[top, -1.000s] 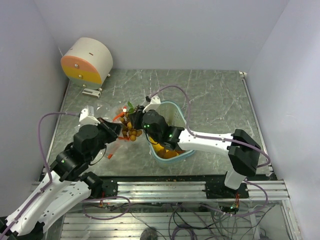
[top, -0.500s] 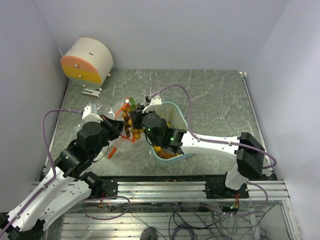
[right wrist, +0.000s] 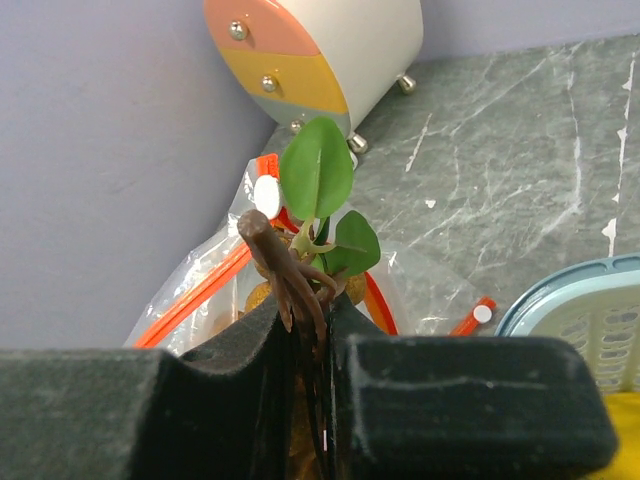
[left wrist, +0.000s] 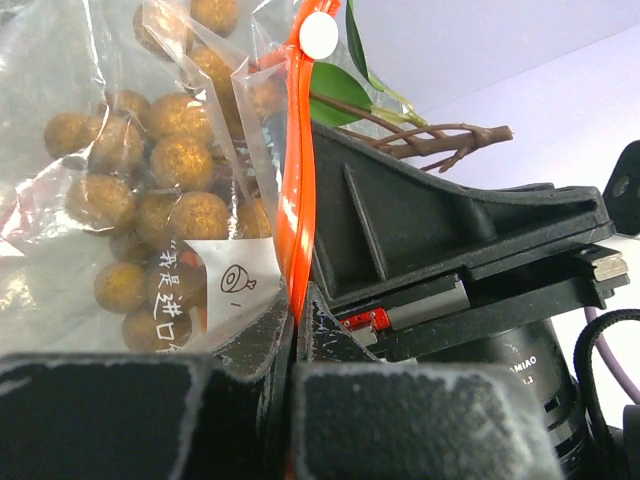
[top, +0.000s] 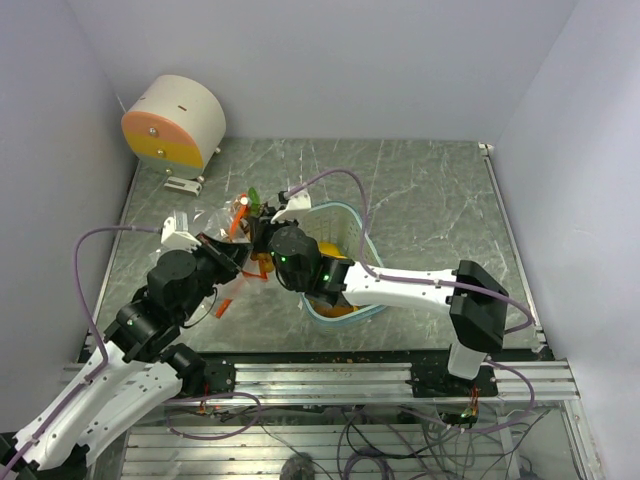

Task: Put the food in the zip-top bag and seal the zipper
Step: Place the fake fruit in the zipper food storage bag.

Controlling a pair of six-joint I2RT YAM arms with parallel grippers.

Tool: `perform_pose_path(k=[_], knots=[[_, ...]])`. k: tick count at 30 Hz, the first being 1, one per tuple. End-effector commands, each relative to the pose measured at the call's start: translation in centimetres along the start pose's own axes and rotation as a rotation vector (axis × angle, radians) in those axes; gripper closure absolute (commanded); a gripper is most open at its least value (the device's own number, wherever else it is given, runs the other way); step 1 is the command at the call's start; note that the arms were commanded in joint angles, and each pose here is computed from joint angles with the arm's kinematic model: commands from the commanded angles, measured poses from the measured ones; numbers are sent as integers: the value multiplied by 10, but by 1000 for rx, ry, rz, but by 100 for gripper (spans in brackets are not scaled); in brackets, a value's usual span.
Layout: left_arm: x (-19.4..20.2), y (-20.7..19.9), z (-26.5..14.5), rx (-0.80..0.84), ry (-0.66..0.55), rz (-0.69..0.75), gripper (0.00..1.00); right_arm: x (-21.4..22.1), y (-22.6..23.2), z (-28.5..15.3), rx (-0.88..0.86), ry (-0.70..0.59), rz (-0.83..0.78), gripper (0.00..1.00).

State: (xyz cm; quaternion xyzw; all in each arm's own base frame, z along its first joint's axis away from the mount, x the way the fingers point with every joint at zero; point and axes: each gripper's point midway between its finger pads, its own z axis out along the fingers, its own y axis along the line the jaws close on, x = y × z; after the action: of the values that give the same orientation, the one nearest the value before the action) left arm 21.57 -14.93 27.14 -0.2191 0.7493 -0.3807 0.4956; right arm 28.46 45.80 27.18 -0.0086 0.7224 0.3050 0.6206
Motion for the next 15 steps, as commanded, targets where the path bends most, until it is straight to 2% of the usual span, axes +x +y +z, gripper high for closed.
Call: perform_pose_path(k=[1,3,8,11,15], knots=[[-6,-18,-8,78,-9,-58,93,-6,7,4,0,-41,41,93],[-13,-22,-12,90,-31,-58,93,-4,9,-1,-24,-26,49,85],[-21,-8,-12,29,-81,-45,93,-28,25,-32,-186,-11,114,48],[-17,0,-11,20,-88,-60,93,-45,33,-42,-244,-1,106,39],[-13,5,-9,37,-102,-105,93,-46,37,-46,-289,40,87,38]])
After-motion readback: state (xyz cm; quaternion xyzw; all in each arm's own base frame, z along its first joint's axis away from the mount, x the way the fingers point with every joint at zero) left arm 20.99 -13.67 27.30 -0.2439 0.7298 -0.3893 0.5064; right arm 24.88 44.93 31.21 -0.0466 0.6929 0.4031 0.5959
